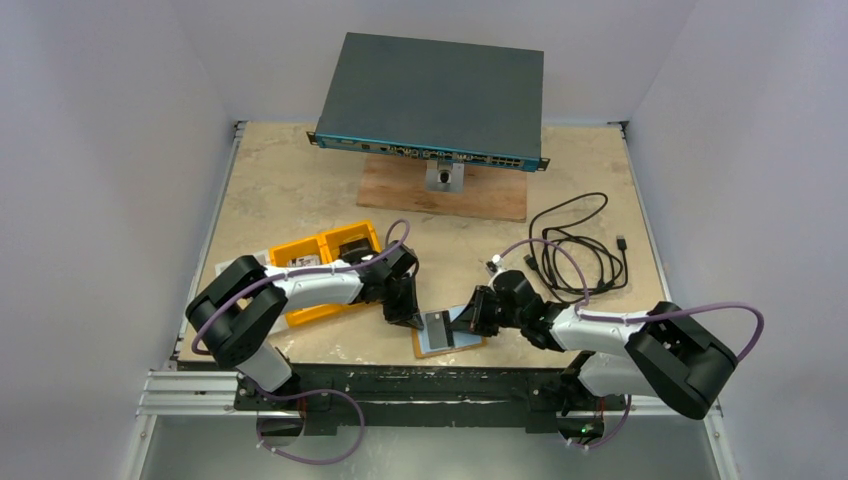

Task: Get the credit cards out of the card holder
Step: Remove the credit card from the card holder.

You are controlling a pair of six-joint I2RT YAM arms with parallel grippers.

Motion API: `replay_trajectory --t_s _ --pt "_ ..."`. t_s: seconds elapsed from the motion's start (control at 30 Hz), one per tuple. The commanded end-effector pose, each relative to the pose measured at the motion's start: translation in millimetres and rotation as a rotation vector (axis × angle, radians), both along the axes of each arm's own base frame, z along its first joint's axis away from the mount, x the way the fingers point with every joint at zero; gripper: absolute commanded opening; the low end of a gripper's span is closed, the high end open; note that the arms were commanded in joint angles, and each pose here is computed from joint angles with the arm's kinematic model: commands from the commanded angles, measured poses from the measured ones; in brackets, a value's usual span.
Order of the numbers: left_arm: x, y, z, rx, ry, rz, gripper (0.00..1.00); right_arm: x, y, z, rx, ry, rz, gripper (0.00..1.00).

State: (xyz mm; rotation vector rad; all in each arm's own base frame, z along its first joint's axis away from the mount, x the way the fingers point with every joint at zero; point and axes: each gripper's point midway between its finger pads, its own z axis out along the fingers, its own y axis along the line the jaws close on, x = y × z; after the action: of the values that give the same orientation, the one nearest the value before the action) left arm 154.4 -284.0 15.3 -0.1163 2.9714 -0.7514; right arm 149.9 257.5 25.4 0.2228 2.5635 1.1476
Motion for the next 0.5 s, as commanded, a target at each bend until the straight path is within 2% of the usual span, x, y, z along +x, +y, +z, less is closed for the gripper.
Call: replay_trajectory --t_s 0.0,0.1,0.23,0.47 --pt "-8.8 38.1 -32.2 0.200 0.025 0.002 0.00 5.3 -0.1 1.2 -0.027 -0.034 0.013 0.06" --pt "-8.9 36.8 -32.6 0.198 0.029 -0.004 0.00 5.2 1.1 1.1 -0.022 -0.034 0.017 0.08" --pt "-9.0 35.8 -33.1 0.194 0.030 -0.008 0.00 4.7 3.3 2.9 -0.007 -0.036 0.022 0.23" --pt "-8.7 34.3 -33.5 0.190 0.033 -0.010 0.00 2.1 8.8 -1.8 0.021 -0.017 0.039 0.22"
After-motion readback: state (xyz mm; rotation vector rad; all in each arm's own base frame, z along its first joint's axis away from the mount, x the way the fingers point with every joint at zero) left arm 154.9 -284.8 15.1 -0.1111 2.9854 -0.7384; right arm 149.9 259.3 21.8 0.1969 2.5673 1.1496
